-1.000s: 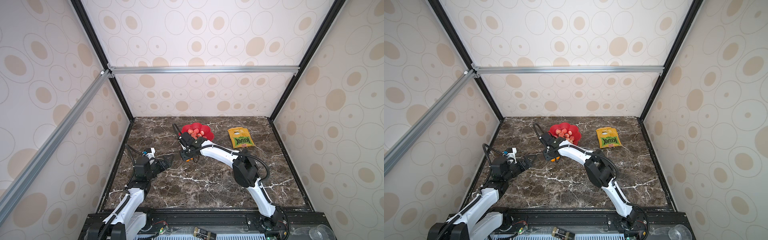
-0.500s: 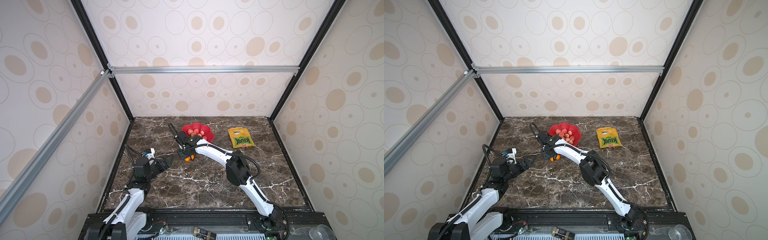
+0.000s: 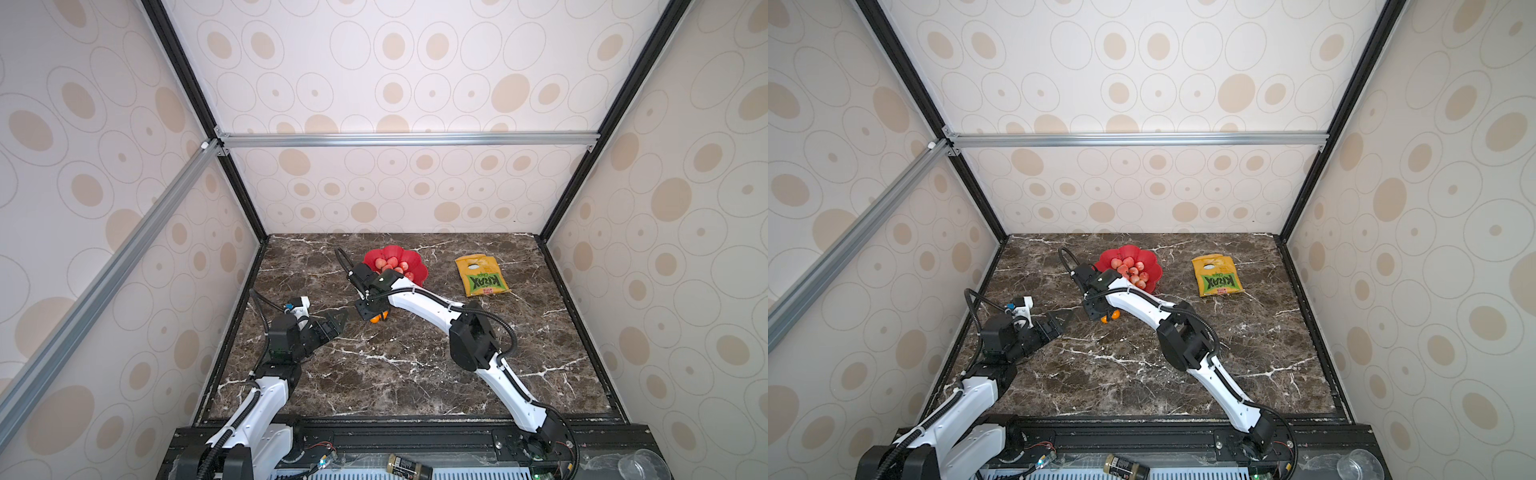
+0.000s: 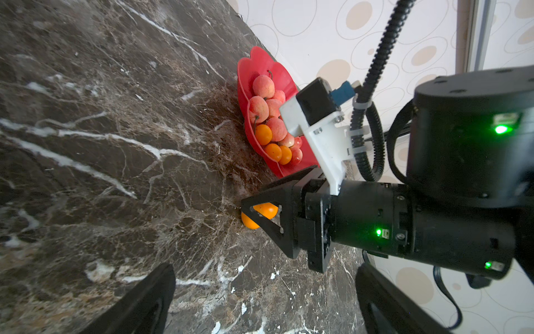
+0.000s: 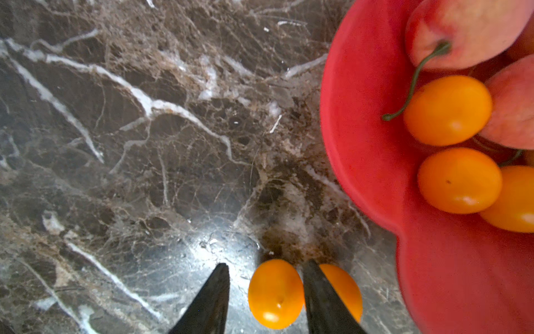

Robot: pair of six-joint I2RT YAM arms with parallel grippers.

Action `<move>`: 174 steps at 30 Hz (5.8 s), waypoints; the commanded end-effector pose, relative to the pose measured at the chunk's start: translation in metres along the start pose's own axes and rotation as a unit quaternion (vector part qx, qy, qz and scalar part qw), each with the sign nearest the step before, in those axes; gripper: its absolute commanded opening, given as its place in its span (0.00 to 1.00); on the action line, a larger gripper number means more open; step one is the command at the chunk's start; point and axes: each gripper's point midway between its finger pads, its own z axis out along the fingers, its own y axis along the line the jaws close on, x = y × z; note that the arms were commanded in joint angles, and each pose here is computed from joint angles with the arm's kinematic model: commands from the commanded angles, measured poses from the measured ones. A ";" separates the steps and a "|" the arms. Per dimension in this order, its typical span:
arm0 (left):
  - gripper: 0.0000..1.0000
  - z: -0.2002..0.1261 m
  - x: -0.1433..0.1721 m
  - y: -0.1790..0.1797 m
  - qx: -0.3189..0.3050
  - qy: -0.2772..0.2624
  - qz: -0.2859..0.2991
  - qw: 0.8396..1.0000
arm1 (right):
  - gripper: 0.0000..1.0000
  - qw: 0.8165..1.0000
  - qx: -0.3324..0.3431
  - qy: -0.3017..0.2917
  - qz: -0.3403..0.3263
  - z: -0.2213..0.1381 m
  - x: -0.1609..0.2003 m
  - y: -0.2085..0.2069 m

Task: Arrange fruit in a fruit bowl
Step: Pick up the fruit from the center of the table, then place the fruit in the fruit bowl.

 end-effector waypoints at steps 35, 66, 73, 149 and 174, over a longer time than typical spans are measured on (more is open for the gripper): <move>0.98 0.000 -0.010 -0.008 0.014 -0.010 0.004 1.000 | 0.44 0.998 0.015 0.057 -0.016 0.018 0.027 -0.002; 0.98 -0.001 -0.011 -0.008 0.011 -0.011 0.008 1.000 | 0.33 0.998 0.012 0.055 -0.012 0.015 0.025 -0.001; 0.98 -0.001 -0.011 -0.008 0.010 -0.011 0.009 1.000 | 0.31 0.998 0.011 0.054 -0.010 0.013 0.025 -0.002; 0.98 0.098 -0.050 -0.049 0.035 0.011 0.062 0.997 | 0.29 0.992 -0.058 -0.038 0.109 0.009 -0.058 -0.069; 0.98 0.095 -0.049 -0.051 0.035 0.014 0.062 0.997 | 0.39 0.992 -0.054 -0.026 0.114 0.019 -0.052 -0.074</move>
